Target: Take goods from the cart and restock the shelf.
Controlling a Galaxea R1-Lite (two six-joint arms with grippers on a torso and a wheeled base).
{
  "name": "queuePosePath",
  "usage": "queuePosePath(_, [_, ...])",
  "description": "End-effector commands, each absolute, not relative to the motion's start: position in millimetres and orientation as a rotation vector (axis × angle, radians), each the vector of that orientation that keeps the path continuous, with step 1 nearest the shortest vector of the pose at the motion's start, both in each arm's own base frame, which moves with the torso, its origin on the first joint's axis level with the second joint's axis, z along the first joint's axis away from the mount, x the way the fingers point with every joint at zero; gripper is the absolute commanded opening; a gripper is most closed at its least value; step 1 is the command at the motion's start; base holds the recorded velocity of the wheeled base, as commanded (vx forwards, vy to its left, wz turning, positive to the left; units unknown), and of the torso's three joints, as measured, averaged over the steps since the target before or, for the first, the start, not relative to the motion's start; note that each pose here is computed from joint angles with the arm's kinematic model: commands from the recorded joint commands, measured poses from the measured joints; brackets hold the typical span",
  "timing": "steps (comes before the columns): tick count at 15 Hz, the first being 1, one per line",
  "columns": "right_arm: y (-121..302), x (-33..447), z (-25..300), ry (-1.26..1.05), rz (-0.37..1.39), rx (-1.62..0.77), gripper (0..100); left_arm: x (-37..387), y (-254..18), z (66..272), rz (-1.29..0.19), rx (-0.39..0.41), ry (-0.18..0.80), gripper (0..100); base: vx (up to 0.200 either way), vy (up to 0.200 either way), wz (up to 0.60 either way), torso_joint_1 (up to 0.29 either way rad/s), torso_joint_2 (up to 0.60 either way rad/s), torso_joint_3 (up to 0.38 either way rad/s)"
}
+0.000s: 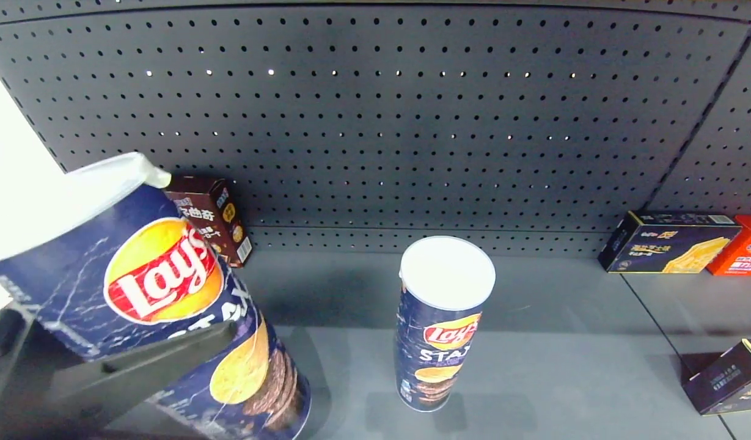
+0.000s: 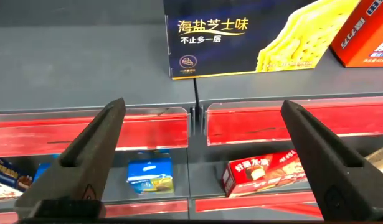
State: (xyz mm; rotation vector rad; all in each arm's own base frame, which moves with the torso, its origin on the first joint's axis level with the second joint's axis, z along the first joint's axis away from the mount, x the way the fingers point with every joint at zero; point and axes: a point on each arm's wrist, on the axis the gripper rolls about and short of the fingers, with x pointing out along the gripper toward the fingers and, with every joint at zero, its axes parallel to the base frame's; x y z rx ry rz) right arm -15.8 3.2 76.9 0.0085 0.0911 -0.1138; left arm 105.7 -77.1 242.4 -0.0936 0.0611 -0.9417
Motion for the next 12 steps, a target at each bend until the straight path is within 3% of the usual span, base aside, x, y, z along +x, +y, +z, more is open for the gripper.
queuePosePath(1, [3.2, -15.4, 77.0, 0.096, -0.113, 0.009, 100, 136.5, -92.9, 241.1, -0.921, -0.031, 0.103, 0, 0.0, 0.0, 0.0, 0.0, 0.0, 0.0])
queuePosePath(4, [3.2, -15.4, 77.0, 0.096, -0.113, 0.009, 100, 151.2, -99.9, 233.2, -0.916, 0.051, 0.123, 0, 0.0, 0.0, 0.0, 0.0, 0.0, 0.0])
queuePosePath(6, [3.2, -15.4, 77.0, 0.096, -0.113, 0.009, 100, 166.7, -111.0, 226.2, -0.925, 0.057, 0.17, 0, 0.0, 0.0, 0.0, 0.0, 0.0, 0.0])
queuePosePath(9, [3.2, -15.4, 77.0, 0.096, -0.113, 0.009, 100, 189.4, -122.7, 236.6, -0.914, 0.057, 0.152, 0, 0.0, 0.0, 0.0, 0.0, 0.0, 0.0])
queuePosePath(12, [3.2, -15.4, 77.0, 0.096, -0.113, 0.009, 100, 219.4, -137.9, 233.6, -0.907, 0.055, 0.137, 0, 0.0, 0.0, 0.0, 0.0, 0.0, 0.0])
